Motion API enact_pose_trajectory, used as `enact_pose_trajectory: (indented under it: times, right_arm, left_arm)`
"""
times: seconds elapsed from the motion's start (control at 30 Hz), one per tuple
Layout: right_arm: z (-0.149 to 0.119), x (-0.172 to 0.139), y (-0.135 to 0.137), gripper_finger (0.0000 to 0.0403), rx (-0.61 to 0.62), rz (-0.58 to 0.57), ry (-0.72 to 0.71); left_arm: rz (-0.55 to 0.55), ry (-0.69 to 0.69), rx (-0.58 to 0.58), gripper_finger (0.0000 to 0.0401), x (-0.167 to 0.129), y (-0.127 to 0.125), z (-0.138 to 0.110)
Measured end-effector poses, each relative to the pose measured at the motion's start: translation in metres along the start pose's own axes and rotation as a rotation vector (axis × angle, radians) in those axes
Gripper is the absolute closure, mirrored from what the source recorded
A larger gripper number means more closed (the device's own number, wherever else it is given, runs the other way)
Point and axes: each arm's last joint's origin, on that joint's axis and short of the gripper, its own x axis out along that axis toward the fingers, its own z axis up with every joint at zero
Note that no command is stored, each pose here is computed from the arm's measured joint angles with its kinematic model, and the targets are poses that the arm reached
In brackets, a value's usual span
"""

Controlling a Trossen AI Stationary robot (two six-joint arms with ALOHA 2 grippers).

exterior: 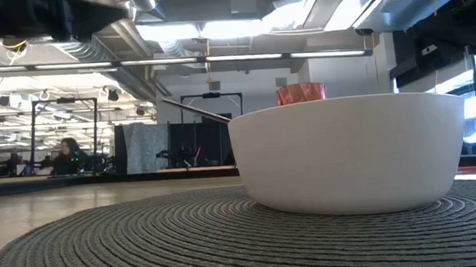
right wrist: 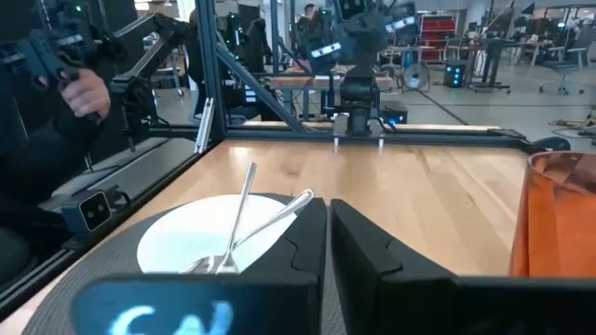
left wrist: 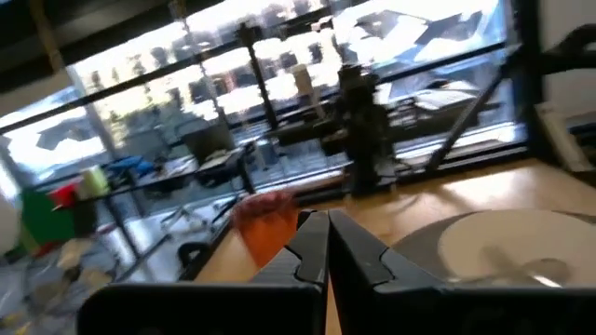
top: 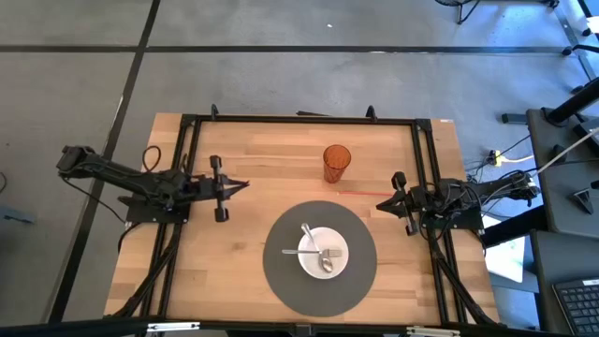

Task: Pick & Place Utensil
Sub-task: Put the orange straw into the orange cup

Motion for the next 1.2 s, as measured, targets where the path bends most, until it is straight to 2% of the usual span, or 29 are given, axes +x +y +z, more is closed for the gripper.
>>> enact_pose_trajectory:
  times: [0.07,0.17,0.43,0.63,0.77,0.9,1.2]
  right_arm:
    - [0.000,0.000,0.000,0.0383,-0.002,0.000,0.000]
    - [0.000,0.000,0.000,0.0383,-0.029,0.000,-0.005]
    - [-0.001,0.000,0.000,0.0383,-0.064,0.000,0.008]
    - [0.001,0.000,0.000,0.0383,-0.040,-0.002,-0.009]
    - [0.005,0.000,-0.001,0.0383,-0.055,-0.046,-0.032]
    - [0.026,-0.002,-0.001,0.0395,-0.062,-0.055,-0.059]
    - [0.069,0.007,-0.005,0.0400,-0.041,-0.184,0.209]
  left_arm:
    - [0.039,0.025,0.003,0.0400,-0.003,0.002,-0.013]
    - [0.037,0.013,-0.002,0.0400,-0.007,0.006,-0.027]
    - [0.032,0.012,-0.055,0.0398,-0.009,0.021,-0.038]
    - [0.186,0.051,-0.101,0.0398,-0.008,0.030,-0.041]
    - [0.332,-0.035,-0.213,0.0398,-0.009,0.038,-0.033]
    - [0.390,-0.097,-0.197,0.0398,-0.010,0.042,-0.027]
    - [0.336,-0.063,-0.181,0.0398,-0.009,0.040,-0.031]
